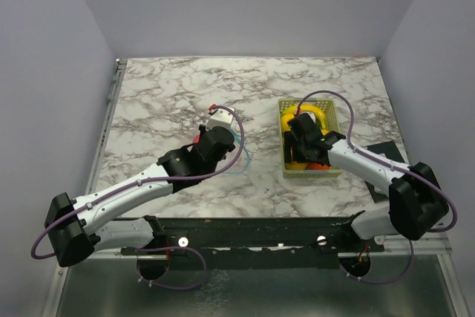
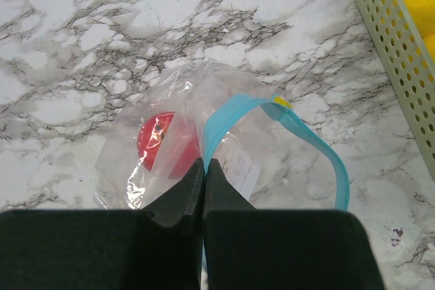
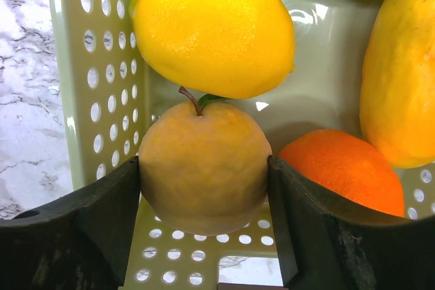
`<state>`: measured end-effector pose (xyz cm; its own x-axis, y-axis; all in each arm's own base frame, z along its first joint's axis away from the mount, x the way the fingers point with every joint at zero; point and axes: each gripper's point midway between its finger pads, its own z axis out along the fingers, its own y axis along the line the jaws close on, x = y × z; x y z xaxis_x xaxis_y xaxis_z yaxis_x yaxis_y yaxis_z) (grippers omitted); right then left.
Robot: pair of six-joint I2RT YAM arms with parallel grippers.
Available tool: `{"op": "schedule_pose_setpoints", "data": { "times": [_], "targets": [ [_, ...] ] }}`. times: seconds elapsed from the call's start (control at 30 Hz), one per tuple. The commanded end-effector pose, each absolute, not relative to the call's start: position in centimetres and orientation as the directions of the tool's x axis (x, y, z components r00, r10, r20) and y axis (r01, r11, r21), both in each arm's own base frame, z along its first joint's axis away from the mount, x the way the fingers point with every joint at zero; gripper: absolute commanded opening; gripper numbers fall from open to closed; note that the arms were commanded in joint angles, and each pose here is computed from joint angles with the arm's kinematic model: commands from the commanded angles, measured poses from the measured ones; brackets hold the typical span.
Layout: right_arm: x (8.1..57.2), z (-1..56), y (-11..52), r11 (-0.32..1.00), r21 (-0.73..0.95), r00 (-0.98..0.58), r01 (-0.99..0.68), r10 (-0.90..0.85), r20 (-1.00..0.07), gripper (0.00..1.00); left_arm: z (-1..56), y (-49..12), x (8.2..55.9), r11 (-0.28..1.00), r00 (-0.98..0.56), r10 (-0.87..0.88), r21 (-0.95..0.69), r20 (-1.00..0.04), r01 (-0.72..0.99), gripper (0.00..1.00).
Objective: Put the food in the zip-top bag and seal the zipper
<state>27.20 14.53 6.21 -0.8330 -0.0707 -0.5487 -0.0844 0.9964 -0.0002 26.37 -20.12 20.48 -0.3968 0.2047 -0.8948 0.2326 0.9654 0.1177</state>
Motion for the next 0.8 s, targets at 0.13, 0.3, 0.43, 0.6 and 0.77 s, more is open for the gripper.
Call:
{"op": "schedule_pose_setpoints", "data": {
  "times": [0.13, 0.3, 0.43, 0.6, 0.77],
  "targets": [
    [27.3, 8.1, 12.9, 0.999, -0.045, -0.819, -0.017, -0.039, -0.572, 0.41, 21.3, -20.4, 26.5, 0.965, -0.39, 0.197, 0.107, -0.899, 0.241, 0.0],
    [27.5, 10.8, 12.8, 1.0, -0.02, -0.788, -0.005, -0.016, -0.615, 0.37, 21.2, -20.4, 26.5, 0.964, -0.391, 0.198, 0.107, -0.899, 0.243, 0.0],
    [27.6, 13.1, 13.2, 1.0, 0.023, -0.762, -0.014, 0.004, -0.647, 0.36, 21.2, -20.4, 26.5, 0.964, -0.392, 0.198, 0.107, -0.898, 0.243, 0.0],
    [27.4, 15.9, 15.0, 0.989, 0.131, -0.737, -0.075, 0.034, -0.675, 0.35, 21.2, -20.5, 26.5, 0.964, -0.391, 0.198, 0.106, -0.899, 0.244, 0.0],
    [26.8, 18.3, 17.9, 0.946, 0.28, -0.726, -0.164, 0.077, -0.684, 0.34, 21.2, -20.5, 26.5, 0.964, -0.392, 0.198, 0.105, -0.898, 0.246, 0.0]
  ]
}}
